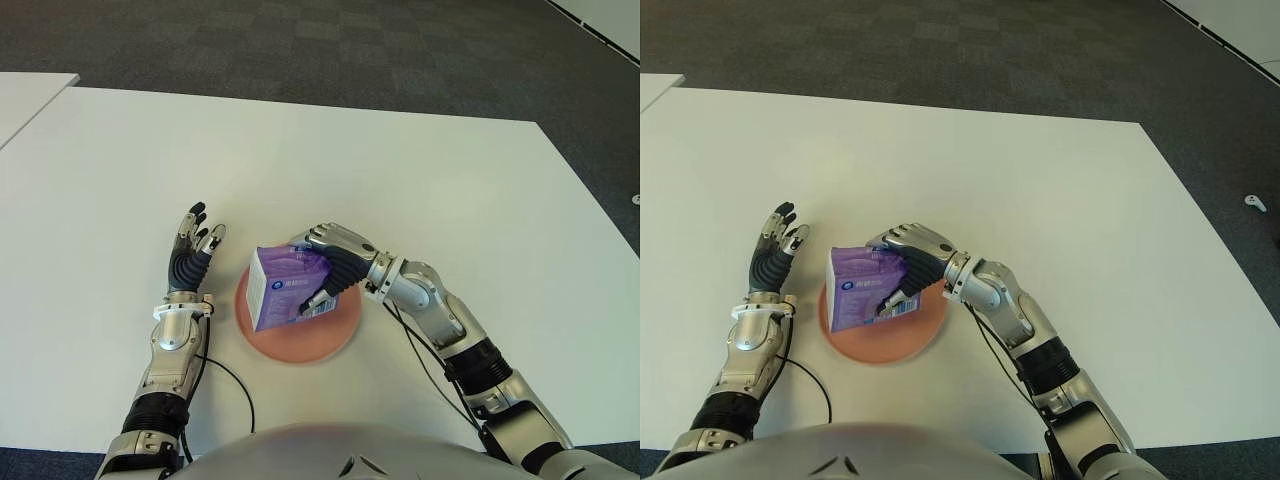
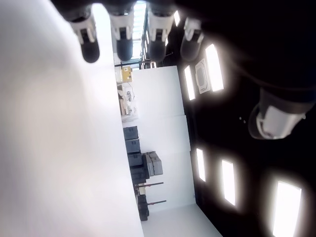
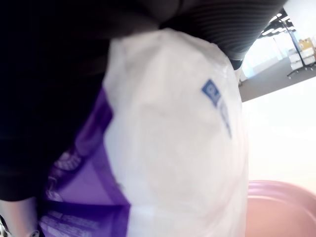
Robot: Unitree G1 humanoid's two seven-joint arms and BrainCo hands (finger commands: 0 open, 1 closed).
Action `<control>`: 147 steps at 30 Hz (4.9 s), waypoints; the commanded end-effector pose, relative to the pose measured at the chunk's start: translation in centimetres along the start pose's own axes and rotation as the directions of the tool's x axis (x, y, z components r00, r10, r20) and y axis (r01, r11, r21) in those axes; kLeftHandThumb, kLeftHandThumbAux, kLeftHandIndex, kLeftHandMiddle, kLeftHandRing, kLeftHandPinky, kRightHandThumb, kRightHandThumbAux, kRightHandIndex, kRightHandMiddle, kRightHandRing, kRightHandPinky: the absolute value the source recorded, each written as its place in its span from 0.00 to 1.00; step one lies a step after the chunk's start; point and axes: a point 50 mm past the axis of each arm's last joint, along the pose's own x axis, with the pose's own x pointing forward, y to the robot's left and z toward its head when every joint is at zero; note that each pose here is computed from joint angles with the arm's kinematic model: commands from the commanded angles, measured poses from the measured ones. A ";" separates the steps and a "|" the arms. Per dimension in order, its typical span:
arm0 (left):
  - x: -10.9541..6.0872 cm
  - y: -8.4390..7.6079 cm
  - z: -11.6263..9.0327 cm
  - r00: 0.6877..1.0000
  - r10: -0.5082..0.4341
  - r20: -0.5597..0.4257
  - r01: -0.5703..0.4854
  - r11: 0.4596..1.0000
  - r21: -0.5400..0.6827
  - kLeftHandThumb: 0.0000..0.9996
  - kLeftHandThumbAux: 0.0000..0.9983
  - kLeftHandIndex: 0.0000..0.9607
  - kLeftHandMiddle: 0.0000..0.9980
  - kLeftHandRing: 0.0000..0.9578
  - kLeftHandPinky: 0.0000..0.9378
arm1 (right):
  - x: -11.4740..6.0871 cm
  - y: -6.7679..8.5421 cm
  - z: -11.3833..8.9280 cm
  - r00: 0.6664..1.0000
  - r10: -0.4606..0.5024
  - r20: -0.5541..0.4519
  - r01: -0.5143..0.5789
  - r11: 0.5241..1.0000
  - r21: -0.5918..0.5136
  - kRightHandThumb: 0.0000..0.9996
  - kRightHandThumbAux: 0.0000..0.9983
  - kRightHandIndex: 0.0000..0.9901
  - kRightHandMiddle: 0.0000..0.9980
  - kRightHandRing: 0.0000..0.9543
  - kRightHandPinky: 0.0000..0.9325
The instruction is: Put the tissue paper into the plate.
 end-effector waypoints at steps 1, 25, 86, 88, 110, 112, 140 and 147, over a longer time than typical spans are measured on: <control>-2.1 0.3 -2.5 0.992 -0.018 -0.121 0.022 0.999 0.031 0.00 0.43 0.00 0.00 0.00 0.00 | -0.1 0.6 -0.3 0.999 -0.043 -0.011 0.043 0.997 0.059 0.85 0.67 0.41 0.55 0.79 0.78; -2.1 0.5 -2.9 0.990 -0.027 -0.135 0.029 0.999 0.020 0.00 0.45 0.00 0.00 0.00 0.00 | -0.7 -0.1 0.6 0.997 0.083 -0.002 -0.078 0.935 -0.345 0.28 0.12 0.00 0.00 0.00 0.00; -2.2 0.4 -2.3 0.994 -0.007 -0.108 0.009 1.000 0.021 0.00 0.46 0.00 0.00 0.00 0.00 | -6.3 -10.1 -5.0 0.416 -0.848 -0.328 0.901 0.434 0.021 0.21 0.43 0.00 0.00 0.00 0.00; -2.2 0.4 -2.2 0.994 -0.008 -0.106 0.010 1.000 0.021 0.00 0.46 0.00 0.00 0.00 0.00 | -6.4 -9.6 -5.7 0.388 -0.854 -0.347 0.915 0.403 0.031 0.18 0.46 0.00 0.00 0.00 0.00; -2.1 0.5 -1.7 0.994 -0.018 -0.105 0.019 1.000 0.014 0.00 0.44 0.00 0.00 0.00 0.00 | -24.5 1.1 -19.5 -0.158 0.164 -0.974 0.748 -0.623 -0.227 0.05 0.49 0.00 0.00 0.00 0.00; -2.0 0.4 -1.7 0.994 -0.018 -0.105 0.019 1.000 0.011 0.00 0.44 0.00 0.00 0.00 0.00 | -24.5 1.1 -19.5 -0.158 0.164 -0.974 0.748 -0.624 -0.227 0.05 0.49 0.00 0.00 0.00 0.00; -1.9 0.6 -1.7 0.995 -0.029 -0.092 0.030 0.999 0.014 0.00 0.45 0.00 0.00 0.00 0.00 | -24.5 1.1 -19.5 -0.158 0.163 -0.974 0.900 -0.382 -0.210 0.05 0.49 0.00 0.00 0.00 0.00; -1.9 0.7 -1.6 0.995 -0.033 -0.092 0.035 0.999 0.018 0.00 0.45 0.00 0.00 0.00 0.00 | -5.4 8.8 -11.1 0.535 -0.251 -0.807 0.823 0.369 0.431 0.14 0.60 0.00 0.00 0.00 0.00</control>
